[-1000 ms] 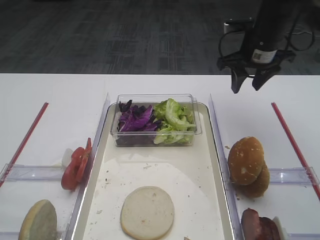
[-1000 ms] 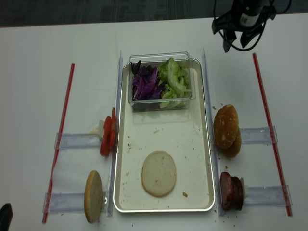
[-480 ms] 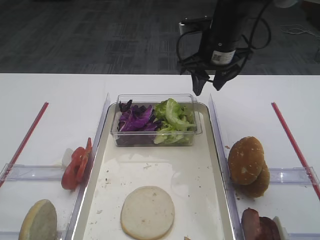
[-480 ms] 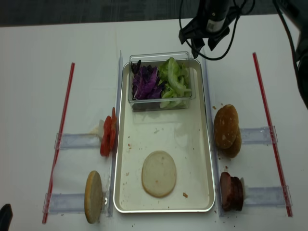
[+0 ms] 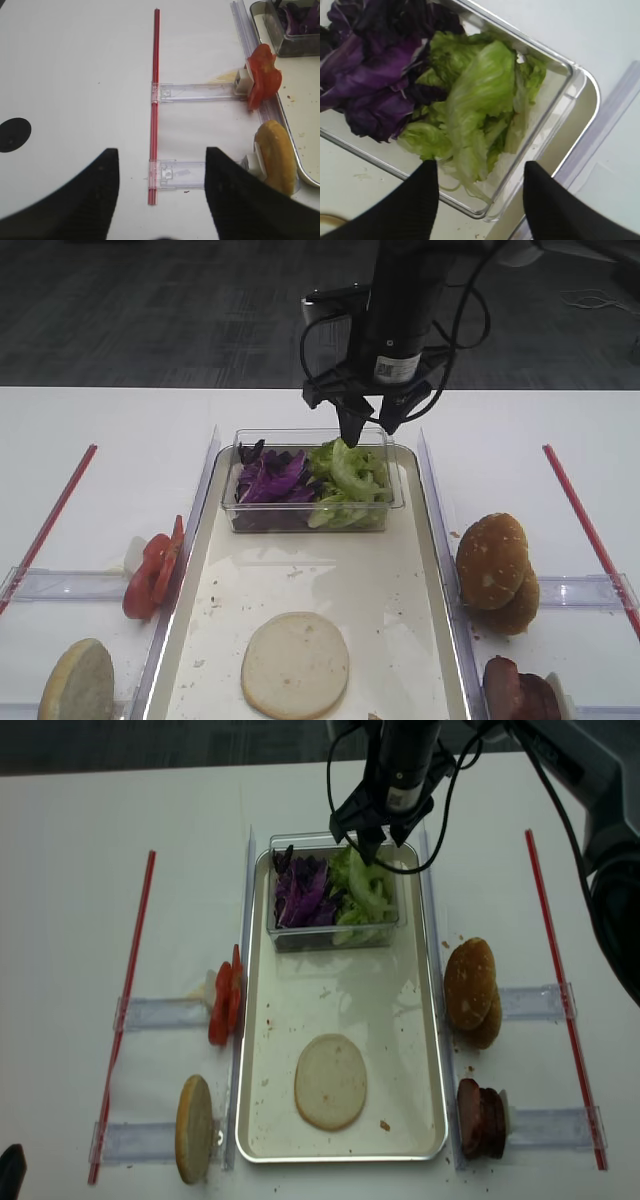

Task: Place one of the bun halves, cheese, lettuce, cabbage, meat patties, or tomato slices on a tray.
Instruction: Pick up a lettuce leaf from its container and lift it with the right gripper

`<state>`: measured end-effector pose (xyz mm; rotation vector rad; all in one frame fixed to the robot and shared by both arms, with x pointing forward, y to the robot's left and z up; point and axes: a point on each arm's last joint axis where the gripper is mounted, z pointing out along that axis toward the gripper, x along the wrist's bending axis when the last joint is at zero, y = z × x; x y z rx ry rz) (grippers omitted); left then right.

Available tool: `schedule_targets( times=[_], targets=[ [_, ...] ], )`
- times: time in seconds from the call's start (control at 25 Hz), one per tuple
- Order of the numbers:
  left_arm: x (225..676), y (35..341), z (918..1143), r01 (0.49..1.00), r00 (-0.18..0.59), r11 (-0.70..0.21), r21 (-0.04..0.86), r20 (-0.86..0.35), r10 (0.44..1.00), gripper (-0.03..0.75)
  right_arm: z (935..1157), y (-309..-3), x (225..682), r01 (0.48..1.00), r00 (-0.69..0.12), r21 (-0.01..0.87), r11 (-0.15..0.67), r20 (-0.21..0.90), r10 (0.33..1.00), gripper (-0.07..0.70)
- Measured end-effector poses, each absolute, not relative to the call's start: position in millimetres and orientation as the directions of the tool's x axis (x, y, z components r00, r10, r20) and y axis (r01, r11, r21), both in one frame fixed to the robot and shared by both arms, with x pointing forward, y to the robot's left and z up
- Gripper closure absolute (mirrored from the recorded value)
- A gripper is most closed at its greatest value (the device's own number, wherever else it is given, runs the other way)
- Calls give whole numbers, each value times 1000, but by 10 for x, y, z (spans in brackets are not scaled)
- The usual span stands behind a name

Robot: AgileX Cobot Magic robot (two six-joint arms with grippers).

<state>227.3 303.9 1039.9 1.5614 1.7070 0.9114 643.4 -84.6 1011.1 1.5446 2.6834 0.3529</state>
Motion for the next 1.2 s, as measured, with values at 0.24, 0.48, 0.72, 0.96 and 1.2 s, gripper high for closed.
schedule_targets(
  times=[0.24,0.48,0.72,0.96,1.2],
  targets=[
    [2273,3039,10399,550,-86,52,834,-6,996,323,9923,-748,6433,849,-520,169,501,96,849,239],
    [2273,3039,10399,550,-86,52,834,-6,996,323,9762,-678,6458,844,-532,142,517,99,841,251],
    [2273,3039,10399,550,-86,52,834,-6,996,324,9662,-642,6521,844,-532,140,518,101,841,257],
    [2273,3039,10399,550,-86,52,834,-6,996,323,9499,-631,6539,847,-531,106,521,104,841,286],
    [2273,3039,10399,550,-86,52,834,-6,996,323,9439,-626,6547,847,-531,95,523,104,841,365]
  ],
)
